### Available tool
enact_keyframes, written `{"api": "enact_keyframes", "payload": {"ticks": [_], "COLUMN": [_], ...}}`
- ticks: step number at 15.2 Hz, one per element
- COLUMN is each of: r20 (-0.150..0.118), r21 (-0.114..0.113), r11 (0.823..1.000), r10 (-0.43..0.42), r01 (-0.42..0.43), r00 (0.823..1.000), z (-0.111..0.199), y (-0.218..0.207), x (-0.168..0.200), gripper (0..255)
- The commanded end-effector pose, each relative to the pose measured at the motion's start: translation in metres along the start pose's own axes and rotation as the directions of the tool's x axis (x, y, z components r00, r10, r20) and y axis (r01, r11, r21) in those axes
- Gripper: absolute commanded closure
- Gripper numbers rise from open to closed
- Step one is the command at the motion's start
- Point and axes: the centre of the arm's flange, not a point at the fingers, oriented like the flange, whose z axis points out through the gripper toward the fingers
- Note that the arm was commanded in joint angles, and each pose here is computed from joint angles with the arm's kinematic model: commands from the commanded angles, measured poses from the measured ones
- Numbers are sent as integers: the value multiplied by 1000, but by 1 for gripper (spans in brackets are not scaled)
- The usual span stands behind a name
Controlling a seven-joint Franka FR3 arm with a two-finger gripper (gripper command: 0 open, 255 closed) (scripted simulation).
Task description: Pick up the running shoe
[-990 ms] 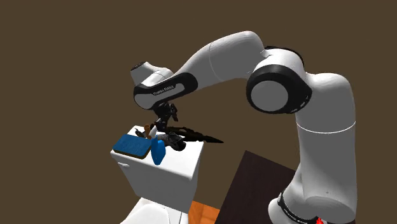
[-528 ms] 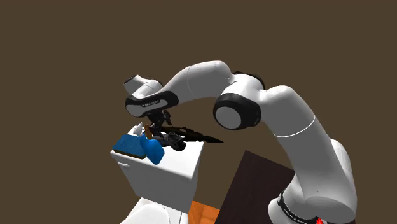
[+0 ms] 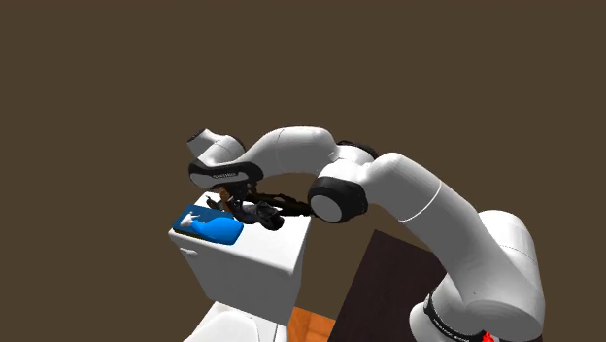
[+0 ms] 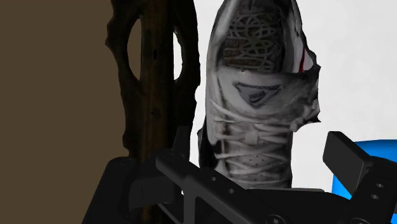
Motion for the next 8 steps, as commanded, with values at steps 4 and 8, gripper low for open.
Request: {"api": "enact_keyframes", "payload": {"ticks": [4, 8], "r20": [0, 0], "r21": [0, 0], "r11": [1000, 1000], "r10": [0, 0], "r01": [0, 0], "r00": [1000, 1000], "z": [24, 23], "y": [-3, -4], "x": [10, 9], "gripper": [0, 255]}}
